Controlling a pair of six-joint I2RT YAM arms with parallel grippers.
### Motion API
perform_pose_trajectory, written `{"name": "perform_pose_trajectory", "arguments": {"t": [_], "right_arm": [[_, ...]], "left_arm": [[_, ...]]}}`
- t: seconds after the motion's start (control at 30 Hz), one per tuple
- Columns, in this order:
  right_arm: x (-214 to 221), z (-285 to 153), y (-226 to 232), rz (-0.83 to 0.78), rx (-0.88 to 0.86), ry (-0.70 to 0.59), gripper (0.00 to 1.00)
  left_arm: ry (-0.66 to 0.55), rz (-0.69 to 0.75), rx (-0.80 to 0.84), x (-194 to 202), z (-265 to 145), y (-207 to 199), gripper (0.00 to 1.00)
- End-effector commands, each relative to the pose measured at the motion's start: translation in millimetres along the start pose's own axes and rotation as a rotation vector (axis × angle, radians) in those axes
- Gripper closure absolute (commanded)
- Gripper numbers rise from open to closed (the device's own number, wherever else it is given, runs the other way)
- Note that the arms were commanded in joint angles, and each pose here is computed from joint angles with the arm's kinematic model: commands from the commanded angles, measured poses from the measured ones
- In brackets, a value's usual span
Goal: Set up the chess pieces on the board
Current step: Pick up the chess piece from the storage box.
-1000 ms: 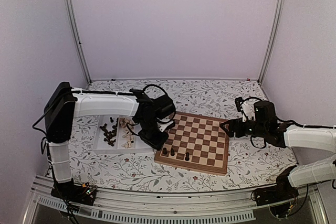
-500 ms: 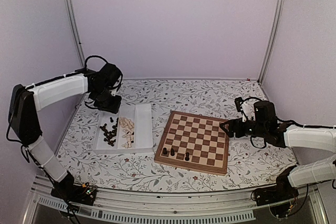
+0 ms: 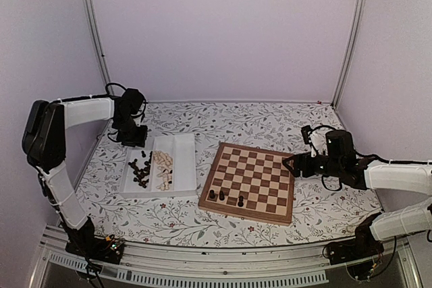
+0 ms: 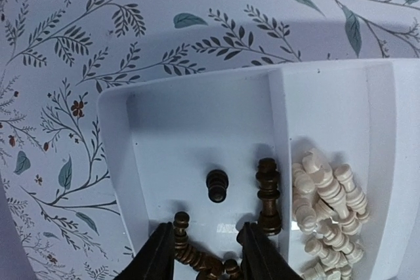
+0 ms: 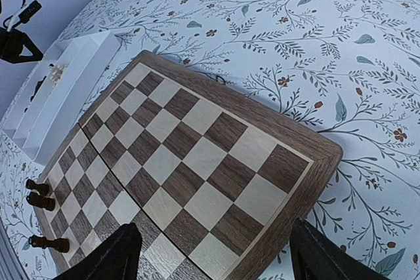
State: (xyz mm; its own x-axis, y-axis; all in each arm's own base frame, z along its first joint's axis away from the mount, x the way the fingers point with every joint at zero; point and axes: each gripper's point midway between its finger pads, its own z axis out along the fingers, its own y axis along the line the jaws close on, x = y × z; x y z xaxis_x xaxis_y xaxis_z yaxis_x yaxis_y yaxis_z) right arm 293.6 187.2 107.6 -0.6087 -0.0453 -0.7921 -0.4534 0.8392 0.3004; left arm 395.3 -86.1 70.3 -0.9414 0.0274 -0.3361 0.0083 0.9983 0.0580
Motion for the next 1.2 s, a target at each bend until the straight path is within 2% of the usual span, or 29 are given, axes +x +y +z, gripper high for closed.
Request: {"name": "perform_pose_trajectory", "arguments": {"t": [0.0, 0.13, 0.57, 0.83, 0.93, 1.03, 1.17], "right_arm": [[-6, 4, 5, 0.000, -0.020, -0.009, 0.19], [-6, 3, 5, -0.001, -0.018, -0.011, 0.19], [-8, -1, 5, 0.004, -0.018, -0.028, 0.19], [-8, -2, 7, 0.006, -0.026, -0.030, 0.19], [-9, -3, 7, 0.005, -0.025, -0.034, 0.19], [-9, -5, 5, 0.003, -0.017, -0.037, 0.19], [-12, -8, 5, -0.002, -0.011, -0.049, 0.19]], "left_arm": [[-0.012, -0.022, 0.025, -7, 11, 1, 0.65], [0.028, -0.037, 0.033, -2, 25, 4, 0.70], [0.066, -0.054, 0.077, 3, 47, 2, 0.75], [0.062, -0.051, 0.069, 3, 47, 4, 0.90], [0.038, -0.044, 0.049, -1, 33, 4, 0.94], [-0.042, 0.007, 0.009, -9, -4, -8, 0.95], [-0.144, 0.187, 0.146, -8, -56, -78, 0.96]]}}
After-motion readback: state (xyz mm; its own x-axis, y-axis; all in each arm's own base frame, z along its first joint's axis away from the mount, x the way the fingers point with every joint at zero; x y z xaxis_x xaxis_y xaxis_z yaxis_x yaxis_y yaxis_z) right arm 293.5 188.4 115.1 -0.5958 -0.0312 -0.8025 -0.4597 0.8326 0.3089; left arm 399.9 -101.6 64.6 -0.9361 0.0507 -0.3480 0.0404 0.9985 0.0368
